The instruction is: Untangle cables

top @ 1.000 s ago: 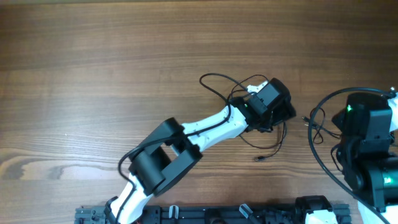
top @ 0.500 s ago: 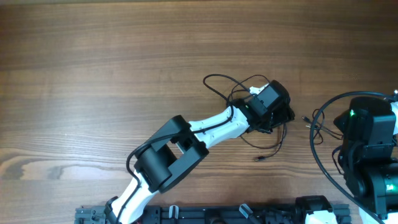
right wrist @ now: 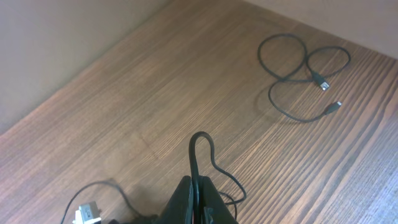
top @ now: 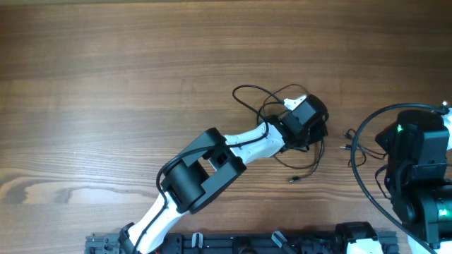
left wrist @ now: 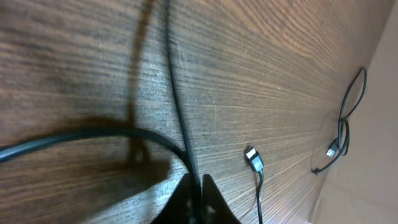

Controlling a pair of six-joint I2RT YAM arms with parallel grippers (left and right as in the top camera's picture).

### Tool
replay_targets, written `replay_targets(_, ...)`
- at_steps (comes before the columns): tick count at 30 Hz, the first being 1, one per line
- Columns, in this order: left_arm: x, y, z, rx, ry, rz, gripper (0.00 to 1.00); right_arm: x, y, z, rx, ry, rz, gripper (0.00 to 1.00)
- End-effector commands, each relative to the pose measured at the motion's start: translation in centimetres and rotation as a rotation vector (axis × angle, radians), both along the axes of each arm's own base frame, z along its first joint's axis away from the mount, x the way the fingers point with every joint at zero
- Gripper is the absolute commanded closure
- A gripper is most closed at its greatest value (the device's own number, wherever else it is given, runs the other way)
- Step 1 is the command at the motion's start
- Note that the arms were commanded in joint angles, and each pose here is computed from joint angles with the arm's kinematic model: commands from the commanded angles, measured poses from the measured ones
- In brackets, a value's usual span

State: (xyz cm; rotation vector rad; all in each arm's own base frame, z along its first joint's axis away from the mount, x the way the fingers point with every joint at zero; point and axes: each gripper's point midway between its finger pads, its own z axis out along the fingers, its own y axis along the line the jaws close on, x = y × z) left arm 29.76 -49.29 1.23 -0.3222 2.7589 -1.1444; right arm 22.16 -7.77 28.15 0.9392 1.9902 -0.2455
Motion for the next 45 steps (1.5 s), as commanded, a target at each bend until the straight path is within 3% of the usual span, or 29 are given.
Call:
replay_targets(1, 0.9, 0.7, -0.9, 0.041, -0.051, -0.011, 0.96, -0.1, 0.2, 0.1, 0.018, -0.01, 0.01, 0.94)
replay_targets(5, 2.3, 4.5, -0.1, 0.149, -0.062, -0.041, 0.96, 0.5, 0.5, 0.0, -0.018, 0.023, 0.065, 0.94)
replay_targets(10, 4.8, 12.3, 4.4, 0.324, -0.109, -0.022, 0.96, 2.9, 3.0, -1.2, -0.008, 0.09, 0.259, 0.96)
replay_targets(16, 7.4, 23.2, 12.4, 0.538, -0.229, 0.153, 0.96, 8.8, 8.3, -1.5, 0.057, 0.061, 0.586, 0.96)
replay_targets(22, 6.7, 28.1, 13.1, 0.657, -0.179, 0.216, 0.96, 14.8, 8.6, 3.8, -0.062, -0.037, 0.654, 0.96)
replay_targets(29, 5.7, 28.8, 12.5, 0.693, -0.139, 0.197, 0.96, 21.4, -1.0, 13.6, -0.326, -0.127, 0.445, 0.96)
replay_targets(35, 5.7, 28.7, 12.5, 0.692, -0.138, 0.199, 0.96, 23.6, -12.5, 16.6, -0.527, -0.12, 0.193, 0.96)
replay_targets(41, 5.7, 28.7, 12.5, 0.69, -0.14, 0.199, 0.96, 27.4, -21.2, 11.9, -0.628, -0.058, 0.11, 0.96)
replay_targets(45, 5.7, 28.7, 12.5, 0.69, -0.141, 0.199, 0.96, 31.5, -23.4, 2.8, -0.53, 0.016, 0.225, 0.96)
